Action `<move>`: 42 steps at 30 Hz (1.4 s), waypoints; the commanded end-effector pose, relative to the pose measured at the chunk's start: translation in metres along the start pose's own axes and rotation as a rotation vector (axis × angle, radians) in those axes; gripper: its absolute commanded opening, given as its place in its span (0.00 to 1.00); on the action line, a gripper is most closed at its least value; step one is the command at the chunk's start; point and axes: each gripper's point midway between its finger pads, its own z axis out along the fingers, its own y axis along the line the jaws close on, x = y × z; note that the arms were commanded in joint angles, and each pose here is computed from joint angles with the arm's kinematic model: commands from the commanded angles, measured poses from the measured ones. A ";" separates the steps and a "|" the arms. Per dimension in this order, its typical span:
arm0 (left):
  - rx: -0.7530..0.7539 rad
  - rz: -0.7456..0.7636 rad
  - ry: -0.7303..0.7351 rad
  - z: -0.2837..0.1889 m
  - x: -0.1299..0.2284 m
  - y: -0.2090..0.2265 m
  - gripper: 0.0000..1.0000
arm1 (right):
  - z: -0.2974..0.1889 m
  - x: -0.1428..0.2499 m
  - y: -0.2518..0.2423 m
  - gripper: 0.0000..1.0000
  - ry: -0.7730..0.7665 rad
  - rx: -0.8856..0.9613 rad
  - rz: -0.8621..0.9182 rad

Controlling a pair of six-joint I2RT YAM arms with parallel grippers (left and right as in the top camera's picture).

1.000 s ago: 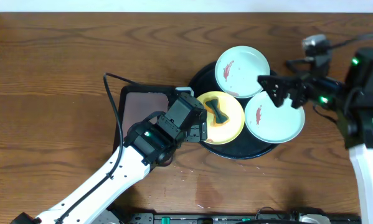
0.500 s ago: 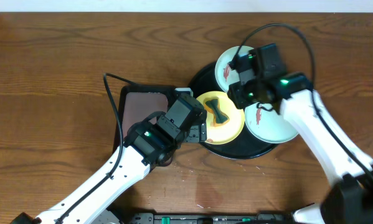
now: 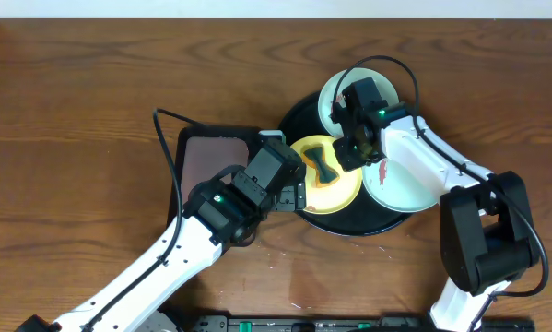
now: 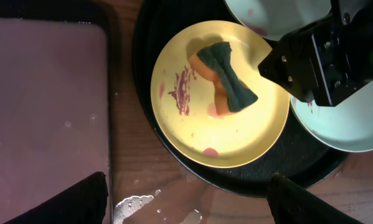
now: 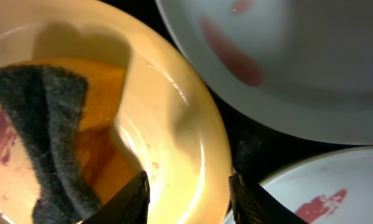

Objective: Clean dirty plates on tray and stack at the side

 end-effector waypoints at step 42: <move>0.002 -0.135 -0.028 0.006 -0.008 -0.002 0.64 | 0.037 0.012 -0.009 0.03 0.079 0.014 -0.062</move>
